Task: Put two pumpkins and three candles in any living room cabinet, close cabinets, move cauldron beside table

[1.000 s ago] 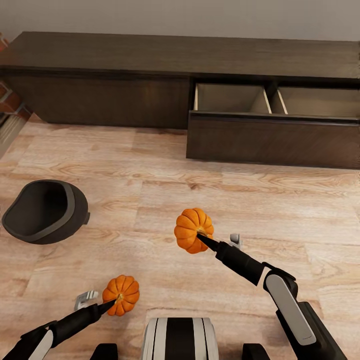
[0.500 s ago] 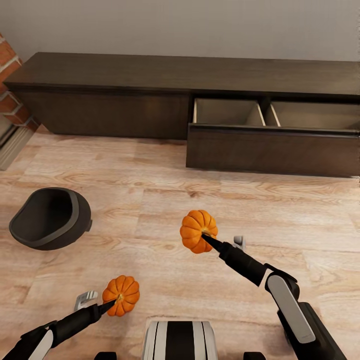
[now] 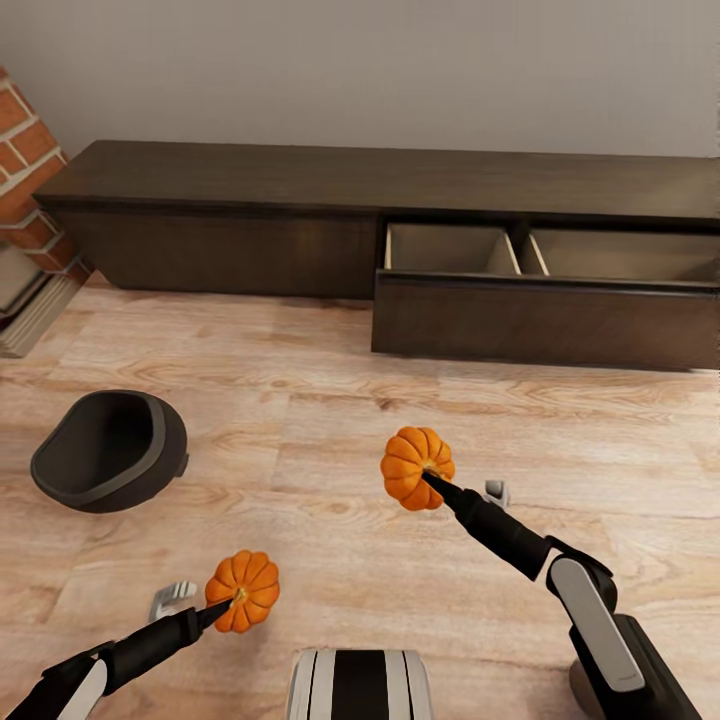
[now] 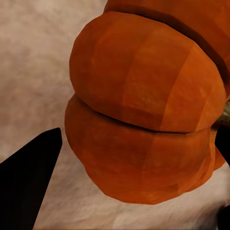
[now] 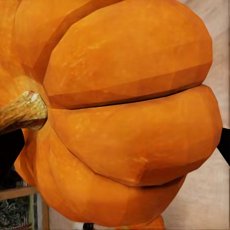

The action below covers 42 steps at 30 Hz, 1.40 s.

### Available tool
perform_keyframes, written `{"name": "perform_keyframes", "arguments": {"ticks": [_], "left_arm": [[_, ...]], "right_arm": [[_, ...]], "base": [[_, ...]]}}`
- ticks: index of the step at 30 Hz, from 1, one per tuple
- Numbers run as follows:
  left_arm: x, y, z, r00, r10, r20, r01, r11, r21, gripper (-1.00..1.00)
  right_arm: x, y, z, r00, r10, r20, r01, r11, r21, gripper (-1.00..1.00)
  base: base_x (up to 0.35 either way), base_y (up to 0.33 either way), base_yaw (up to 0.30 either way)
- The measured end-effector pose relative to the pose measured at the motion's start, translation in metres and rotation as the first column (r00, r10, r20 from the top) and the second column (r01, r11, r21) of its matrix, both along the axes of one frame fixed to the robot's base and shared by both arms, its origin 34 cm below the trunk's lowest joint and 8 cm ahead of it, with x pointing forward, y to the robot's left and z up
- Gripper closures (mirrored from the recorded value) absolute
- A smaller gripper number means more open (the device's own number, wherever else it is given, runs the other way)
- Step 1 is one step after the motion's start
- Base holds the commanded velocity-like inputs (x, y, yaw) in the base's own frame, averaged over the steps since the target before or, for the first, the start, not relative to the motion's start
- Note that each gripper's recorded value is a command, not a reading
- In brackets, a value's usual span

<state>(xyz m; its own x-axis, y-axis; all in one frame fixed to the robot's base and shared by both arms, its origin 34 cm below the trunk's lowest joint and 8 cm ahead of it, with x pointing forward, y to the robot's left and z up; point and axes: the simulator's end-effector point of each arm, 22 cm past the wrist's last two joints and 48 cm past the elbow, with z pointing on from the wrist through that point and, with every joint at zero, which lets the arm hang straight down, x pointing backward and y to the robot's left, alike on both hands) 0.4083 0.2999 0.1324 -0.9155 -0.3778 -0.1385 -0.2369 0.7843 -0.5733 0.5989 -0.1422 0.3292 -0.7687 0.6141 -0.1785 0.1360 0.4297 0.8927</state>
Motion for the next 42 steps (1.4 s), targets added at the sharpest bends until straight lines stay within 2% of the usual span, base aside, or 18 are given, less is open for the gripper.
{"name": "perform_keyframes", "arguments": {"ticks": [4, 9, 14, 16, 19, 23, 25, 27, 29, 30, 32, 33, 37, 39, 42], "left_arm": [[0.006, 0.000, 0.006, 1.000, 0.000, 0.016, 0.000, 1.000, 0.000, 1.00], [0.013, 0.000, 0.013, 0.999, 0.000, 0.037, 0.000, 1.000, -0.002, 1.00], [0.021, -0.001, 0.022, 0.998, 0.005, 0.059, -0.005, 1.000, -0.009, 1.00], [0.026, -0.008, 0.031, 0.997, 0.009, 0.080, -0.005, 0.999, -0.051, 1.00], [0.031, -0.023, 0.048, 0.994, 0.004, 0.107, 0.011, 0.990, -0.139, 1.00], [0.038, -0.030, 0.065, 0.993, 0.002, 0.122, 0.023, 0.980, -0.200, 1.00], [0.048, -0.042, 0.083, 0.992, -0.001, 0.126, 0.035, 0.963, -0.267, 1.00], [0.055, -0.054, 0.103, 0.993, -0.007, 0.120, 0.048, 0.939, -0.339, 1.00], [0.057, -0.060, 0.115, 0.995, -0.013, 0.102, 0.052, 0.921, -0.387, 1.00], [0.055, -0.063, 0.119, 0.997, -0.013, 0.075, 0.042, 0.913, -0.406, 1.00], [0.061, -0.068, 0.131, 0.998, -0.018, 0.056, 0.041, 0.899, -0.436, 1.00], [0.069, -0.071, 0.143, 0.997, -0.031, 0.072, 0.059, 0.894, -0.445, 1.00], [0.079, -0.068, 0.165, 0.996, -0.062, 0.062, 0.084, 0.887, -0.453, 1.00], [0.079, -0.066, 0.175, 0.997, -0.071, 0.032, 0.077, 0.881, -0.466, 1.00], [0.076, -0.057, 0.184, 0.997, -0.075, -0.032, 0.050, 0.876, -0.479, 1.00]], "right_arm": [[-0.003, -0.004, -0.004, 1.000, -0.015, -0.017, 0.015, 1.000, 0.000, 1.00], [0.000, -0.020, -0.010, 0.998, -0.062, -0.016, 0.062, 0.998, -0.027, 1.00], [0.003, -0.021, -0.002, 0.998, -0.070, -0.002, 0.070, 0.997, -0.023, 1.00], [0.004, -0.021, 0.003, 0.997, -0.071, 0.006, 0.071, 0.997, -0.020, 1.00], [0.006, -0.019, 0.010, 0.997, -0.071, 0.018, 0.072, 0.997, -0.017, 1.00], [0.009, -0.018, 0.019, 0.997, -0.072, 0.034, 0.072, 0.997, -0.015, 1.00], [0.010, -0.018, 0.023, 0.997, -0.072, 0.041, 0.073, 0.997, -0.014, 1.00], [0.011, -0.017, 0.026, 0.996, -0.072, 0.047, 0.072, 0.997, -0.019, 1.00], [0.012, -0.018, 0.031, 0.996, -0.074, 0.053, 0.075, 0.997, -0.019, 1.00], [0.013, -0.018, 0.033, 0.996, -0.075, 0.057, 0.076, 0.997, -0.018, 1.00], [0.015, -0.023, 0.038, 0.994, -0.080, 0.069, 0.081, 0.996, -0.023, 1.00], [0.018, -0.031, 0.041, 0.993, -0.095, 0.075, 0.097, 0.995, -0.028, 1.00], [0.025, -0.052, 0.050, 0.987, -0.137, 0.088, 0.140, 0.990, -0.032, 1.00], [0.025, -0.053, 0.055, 0.988, -0.131, 0.088, 0.134, 0.991, -0.028, 1.00], [0.021, -0.044, 0.069, 0.993, -0.087, 0.081, 0.088, 0.996, -0.004, 1.00]], "base": [[0.000, 0.000, 0.000], [0.000, 0.000, 0.000], [0.000, 0.000, 0.000], [0.000, 0.000, 0.000], [0.000, 0.000, 0.000], [0.000, 0.000, 0.000], [0.000, 0.000, 0.000], [0.000, 0.000, 0.000], [0.000, 0.000, 0.000], [0.000, 0.000, 0.000], [0.000, 0.000, 0.000], [0.000, 0.000, 0.000], [0.000, 0.000, 0.000], [0.000, 0.000, 0.000], [0.000, 0.000, 0.000]]}}
